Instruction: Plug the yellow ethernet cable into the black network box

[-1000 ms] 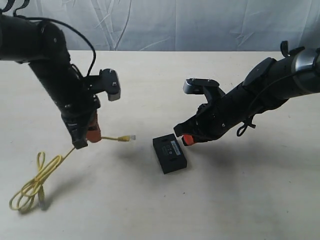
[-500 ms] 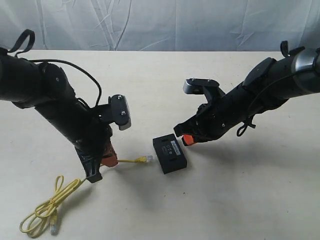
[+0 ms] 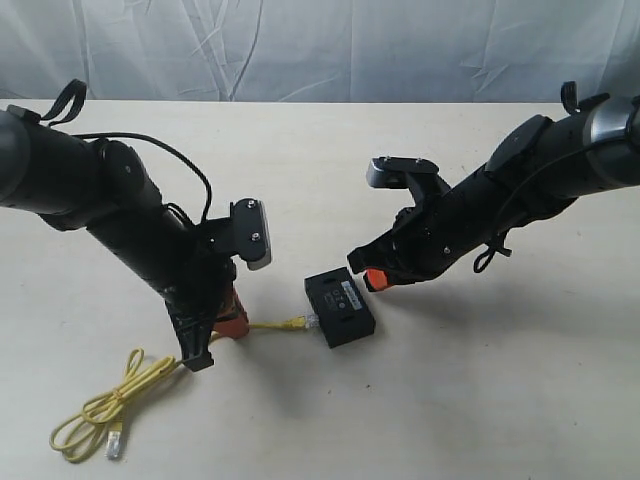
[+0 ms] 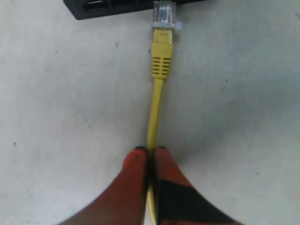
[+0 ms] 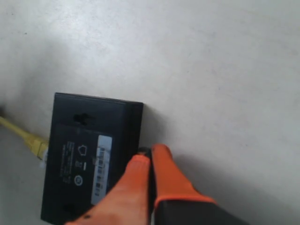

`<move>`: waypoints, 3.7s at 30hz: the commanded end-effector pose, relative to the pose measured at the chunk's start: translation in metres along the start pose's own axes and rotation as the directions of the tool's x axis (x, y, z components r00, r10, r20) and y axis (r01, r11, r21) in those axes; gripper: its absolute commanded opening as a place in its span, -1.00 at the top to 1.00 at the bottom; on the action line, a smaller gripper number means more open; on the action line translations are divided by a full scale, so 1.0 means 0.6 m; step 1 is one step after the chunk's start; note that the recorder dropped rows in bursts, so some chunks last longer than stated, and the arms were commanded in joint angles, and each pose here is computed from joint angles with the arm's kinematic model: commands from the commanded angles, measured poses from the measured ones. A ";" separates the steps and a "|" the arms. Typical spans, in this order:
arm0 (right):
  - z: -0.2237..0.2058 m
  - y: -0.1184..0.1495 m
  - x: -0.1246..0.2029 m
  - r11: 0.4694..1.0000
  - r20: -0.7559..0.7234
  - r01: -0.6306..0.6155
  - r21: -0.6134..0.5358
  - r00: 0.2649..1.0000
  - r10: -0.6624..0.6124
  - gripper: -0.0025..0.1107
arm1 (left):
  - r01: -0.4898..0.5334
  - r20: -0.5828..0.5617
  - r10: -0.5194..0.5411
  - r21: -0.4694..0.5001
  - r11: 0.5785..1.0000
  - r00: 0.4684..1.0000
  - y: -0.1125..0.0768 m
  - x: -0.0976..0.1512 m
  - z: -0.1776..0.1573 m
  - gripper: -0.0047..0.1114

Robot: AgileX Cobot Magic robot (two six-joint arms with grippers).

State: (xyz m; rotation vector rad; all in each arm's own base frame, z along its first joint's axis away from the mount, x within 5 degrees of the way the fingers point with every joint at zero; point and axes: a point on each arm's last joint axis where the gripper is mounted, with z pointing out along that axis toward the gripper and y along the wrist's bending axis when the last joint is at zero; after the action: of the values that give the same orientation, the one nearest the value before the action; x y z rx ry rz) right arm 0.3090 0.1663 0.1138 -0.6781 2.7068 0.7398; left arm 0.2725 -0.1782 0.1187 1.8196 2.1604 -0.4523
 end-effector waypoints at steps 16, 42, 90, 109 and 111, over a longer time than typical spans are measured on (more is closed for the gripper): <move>-0.004 -0.002 -0.004 1.000 0.013 0.007 0.005 1.000 -0.007 0.97 | 0.050 0.015 -0.049 -0.071 0.996 0.999 0.007 -0.004 -0.007 0.92; -0.004 -0.002 -0.004 1.000 0.014 0.006 0.007 1.000 -0.007 0.97 | -0.001 0.066 0.003 -0.040 0.999 0.998 0.000 -0.014 -0.016 0.92; 0.013 0.018 0.005 0.970 -0.052 -0.159 -0.184 0.987 0.152 0.97 | 0.166 0.189 -0.159 -0.020 0.986 0.969 0.001 -0.032 -0.018 0.92; 0.008 -0.004 0.006 0.986 -0.042 -0.162 -0.028 0.986 0.160 0.97 | 0.097 0.138 -0.085 -0.082 0.992 0.987 0.008 -0.024 -0.018 0.92; 0.006 -0.007 0.006 0.988 -0.040 -0.156 0.000 0.987 0.156 0.97 | 0.075 0.123 -0.065 -0.078 0.994 0.990 0.007 -0.022 -0.017 0.92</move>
State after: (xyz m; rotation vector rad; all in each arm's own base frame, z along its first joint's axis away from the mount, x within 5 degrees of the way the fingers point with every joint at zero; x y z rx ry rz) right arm 0.3075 0.1643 0.1036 -0.4782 2.8317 0.8158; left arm 0.2808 -0.1836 0.1304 1.6054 2.1504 -0.4657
